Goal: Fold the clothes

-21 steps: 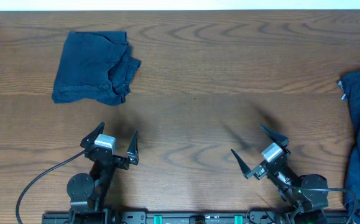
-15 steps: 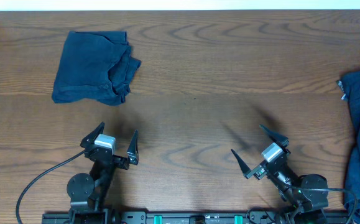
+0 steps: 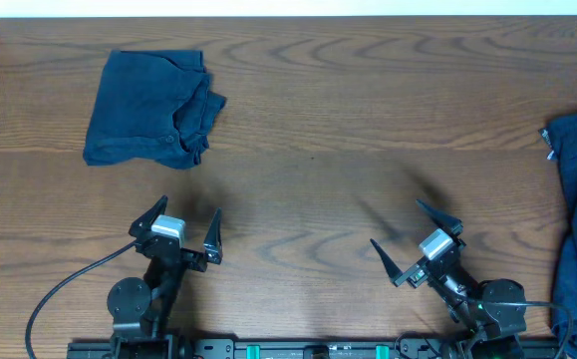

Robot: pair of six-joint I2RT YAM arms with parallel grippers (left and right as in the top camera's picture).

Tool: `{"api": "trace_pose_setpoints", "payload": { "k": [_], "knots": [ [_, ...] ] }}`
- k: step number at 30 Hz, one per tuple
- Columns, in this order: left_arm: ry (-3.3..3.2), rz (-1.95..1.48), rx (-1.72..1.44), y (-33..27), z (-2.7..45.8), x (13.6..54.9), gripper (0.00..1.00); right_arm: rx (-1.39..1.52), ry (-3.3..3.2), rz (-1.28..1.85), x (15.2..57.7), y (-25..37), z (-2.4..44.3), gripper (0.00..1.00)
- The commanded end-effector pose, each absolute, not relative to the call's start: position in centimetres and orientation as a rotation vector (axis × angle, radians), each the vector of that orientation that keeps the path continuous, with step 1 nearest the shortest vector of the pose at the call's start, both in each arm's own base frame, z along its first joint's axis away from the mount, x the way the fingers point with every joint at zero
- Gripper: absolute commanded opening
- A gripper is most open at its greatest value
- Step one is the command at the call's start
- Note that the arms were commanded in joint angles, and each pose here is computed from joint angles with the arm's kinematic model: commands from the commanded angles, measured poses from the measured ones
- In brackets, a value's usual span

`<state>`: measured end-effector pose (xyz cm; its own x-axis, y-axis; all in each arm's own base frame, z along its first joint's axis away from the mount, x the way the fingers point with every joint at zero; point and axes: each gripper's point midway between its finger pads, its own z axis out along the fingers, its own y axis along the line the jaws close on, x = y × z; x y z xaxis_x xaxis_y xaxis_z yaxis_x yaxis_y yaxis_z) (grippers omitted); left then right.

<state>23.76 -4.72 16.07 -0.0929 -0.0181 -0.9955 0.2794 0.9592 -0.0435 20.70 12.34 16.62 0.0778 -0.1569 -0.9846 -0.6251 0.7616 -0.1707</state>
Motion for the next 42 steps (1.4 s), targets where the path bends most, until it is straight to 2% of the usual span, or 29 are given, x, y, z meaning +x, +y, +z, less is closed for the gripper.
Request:
{"api": "trace_pose_setpoints", "payload": {
  "k": [1,27,36,42],
  "knots": [
    [1.685,-0.253,0.198,-4.7,14.5,23.8,0.98,-0.665,1.483,0.405,20.7,12.4,16.5,0.99],
    [1.684,-0.258,0.197,-4.7,14.5,23.8,0.98,-0.680,1.476,0.423,20.4,12.7,16.5,0.99],
    [1.663,-0.507,0.364,-8.9,14.7,22.0,0.98,-0.653,1.509,0.608,19.3,13.9,16.5,0.99],
    [1.701,-0.684,0.197,-9.1,15.3,21.8,0.98,-0.553,1.519,0.709,19.2,13.9,17.9,0.99]
  ]
}}
